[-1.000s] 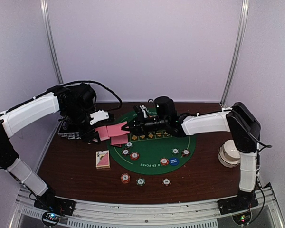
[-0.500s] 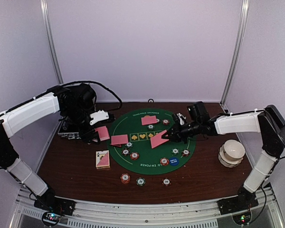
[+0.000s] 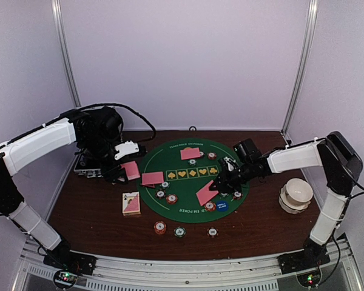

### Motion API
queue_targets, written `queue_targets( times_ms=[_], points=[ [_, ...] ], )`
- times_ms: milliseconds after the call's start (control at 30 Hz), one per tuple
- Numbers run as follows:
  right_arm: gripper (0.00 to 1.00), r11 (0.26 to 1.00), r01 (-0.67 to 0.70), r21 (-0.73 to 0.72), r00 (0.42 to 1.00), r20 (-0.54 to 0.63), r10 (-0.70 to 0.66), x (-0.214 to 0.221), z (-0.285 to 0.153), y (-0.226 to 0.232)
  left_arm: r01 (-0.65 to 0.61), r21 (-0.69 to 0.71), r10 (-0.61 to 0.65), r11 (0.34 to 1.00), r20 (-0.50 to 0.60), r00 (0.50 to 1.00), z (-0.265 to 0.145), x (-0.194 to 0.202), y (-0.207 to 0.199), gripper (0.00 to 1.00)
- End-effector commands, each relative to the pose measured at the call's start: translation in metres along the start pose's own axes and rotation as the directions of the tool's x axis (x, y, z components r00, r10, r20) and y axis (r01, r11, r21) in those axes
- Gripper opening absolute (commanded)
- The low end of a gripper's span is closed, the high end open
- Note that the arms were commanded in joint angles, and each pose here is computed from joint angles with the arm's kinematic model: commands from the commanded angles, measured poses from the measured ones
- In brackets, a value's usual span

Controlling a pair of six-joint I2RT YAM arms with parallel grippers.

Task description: Distribute texas hold em gaming equipment

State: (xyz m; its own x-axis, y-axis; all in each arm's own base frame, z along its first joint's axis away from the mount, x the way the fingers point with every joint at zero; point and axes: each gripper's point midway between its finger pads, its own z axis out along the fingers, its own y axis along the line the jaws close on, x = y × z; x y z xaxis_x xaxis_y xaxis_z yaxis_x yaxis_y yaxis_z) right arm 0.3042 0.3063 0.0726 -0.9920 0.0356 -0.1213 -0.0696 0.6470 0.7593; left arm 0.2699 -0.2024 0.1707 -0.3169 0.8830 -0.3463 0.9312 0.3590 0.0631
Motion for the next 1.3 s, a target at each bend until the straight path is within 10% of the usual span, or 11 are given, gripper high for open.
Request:
queue_targets(
  times_ms=[0, 367, 867, 1267],
  points=[
    [0.22, 0.995, 0.06, 0.085, 0.998, 0.021, -0.062, -0.011, -0.006, -0.005, -0.009, -0.001, 0.009, 1.0, 0.027, 1.0, -0.007, -0.006, 0.003, 0.0],
    [0.5, 0.945, 0.156, 0.287, 0.973, 0.121, -0.197, -0.031, -0.058, 0.007, -0.011, -0.002, 0.011, 1.0, 0.023, 1.0, -0.007, -0.005, 0.002, 0.0],
    [0.68, 0.934, 0.194, -0.3, 0.979, 0.122, -0.164, -0.001, 0.005, 0.187, 0.016, 0.01, -0.017, 1.0, 0.046, 0.999, -0.009, -0.014, 0.004, 0.0],
    [0.69, 0.861, 0.142, -0.488, 0.99, 0.056, -0.132, 0.012, 0.059, 0.244, 0.021, 0.009, -0.022, 1.0, 0.047, 0.999, -0.009, -0.015, 0.004, 0.0]
  ],
)
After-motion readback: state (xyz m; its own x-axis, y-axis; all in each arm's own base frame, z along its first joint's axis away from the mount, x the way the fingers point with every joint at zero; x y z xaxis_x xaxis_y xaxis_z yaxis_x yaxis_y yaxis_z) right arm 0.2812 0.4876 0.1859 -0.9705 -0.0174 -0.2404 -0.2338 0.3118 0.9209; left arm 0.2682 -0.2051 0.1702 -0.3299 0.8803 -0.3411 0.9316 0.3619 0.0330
